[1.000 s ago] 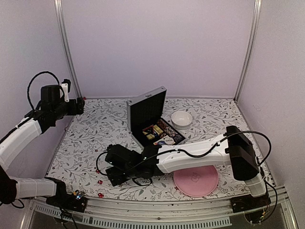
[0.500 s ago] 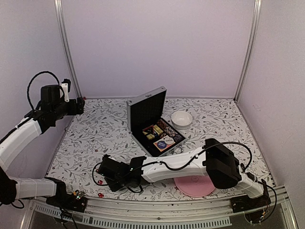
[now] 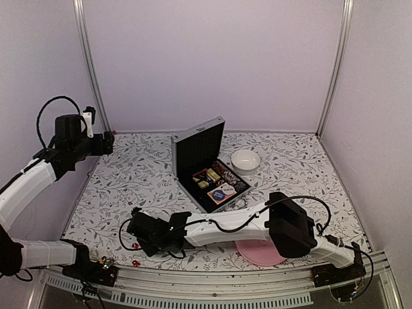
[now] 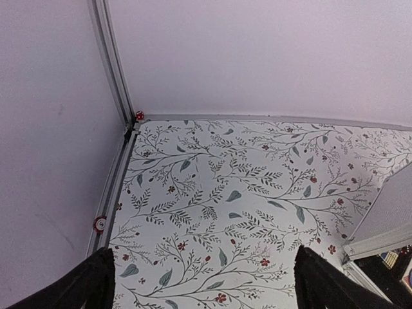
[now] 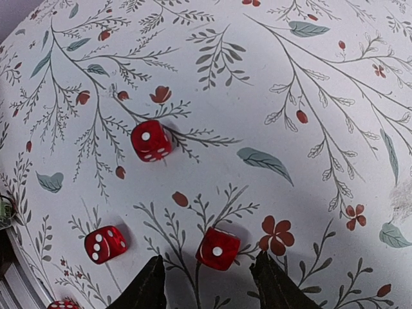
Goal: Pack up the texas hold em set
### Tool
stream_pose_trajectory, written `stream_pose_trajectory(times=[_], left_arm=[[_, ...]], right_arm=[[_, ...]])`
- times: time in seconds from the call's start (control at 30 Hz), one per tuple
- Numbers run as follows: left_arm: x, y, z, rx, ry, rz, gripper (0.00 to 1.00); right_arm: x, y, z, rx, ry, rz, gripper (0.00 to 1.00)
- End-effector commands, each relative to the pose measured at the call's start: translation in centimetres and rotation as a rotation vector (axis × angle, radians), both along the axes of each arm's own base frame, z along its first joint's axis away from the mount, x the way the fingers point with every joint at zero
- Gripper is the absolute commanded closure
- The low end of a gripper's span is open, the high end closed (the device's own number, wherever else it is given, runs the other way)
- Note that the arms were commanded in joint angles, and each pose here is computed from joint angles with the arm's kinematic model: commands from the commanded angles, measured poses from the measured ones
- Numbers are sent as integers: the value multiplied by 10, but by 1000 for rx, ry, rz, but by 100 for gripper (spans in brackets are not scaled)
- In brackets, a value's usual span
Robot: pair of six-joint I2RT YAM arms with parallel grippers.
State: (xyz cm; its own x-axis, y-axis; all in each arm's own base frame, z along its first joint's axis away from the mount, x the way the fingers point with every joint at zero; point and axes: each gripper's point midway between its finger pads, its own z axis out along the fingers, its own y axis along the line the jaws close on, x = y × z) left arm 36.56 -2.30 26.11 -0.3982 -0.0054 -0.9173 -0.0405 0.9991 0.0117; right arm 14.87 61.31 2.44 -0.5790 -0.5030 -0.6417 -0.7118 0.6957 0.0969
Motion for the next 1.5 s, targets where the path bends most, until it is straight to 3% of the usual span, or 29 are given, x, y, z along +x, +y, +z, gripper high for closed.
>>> stream_pose_trajectory(times=[0.0,0.57,1.13,1.47], left_arm=[[-1,-1,2,8,-13,-1,3],[-2,-7,5,-16,-22,-31,3],[-6,-9,14,-30,-48,-40,3],[-7,-10,17,-35,-55,-48,3]], right_arm=[[13,-1,-14,-31,-36,-7,52],[35,-8,-24,-50,-51,-51,62],[26,4,-30,-26,-17,-2,62],[23,9,-34,-16,-7,24,70]])
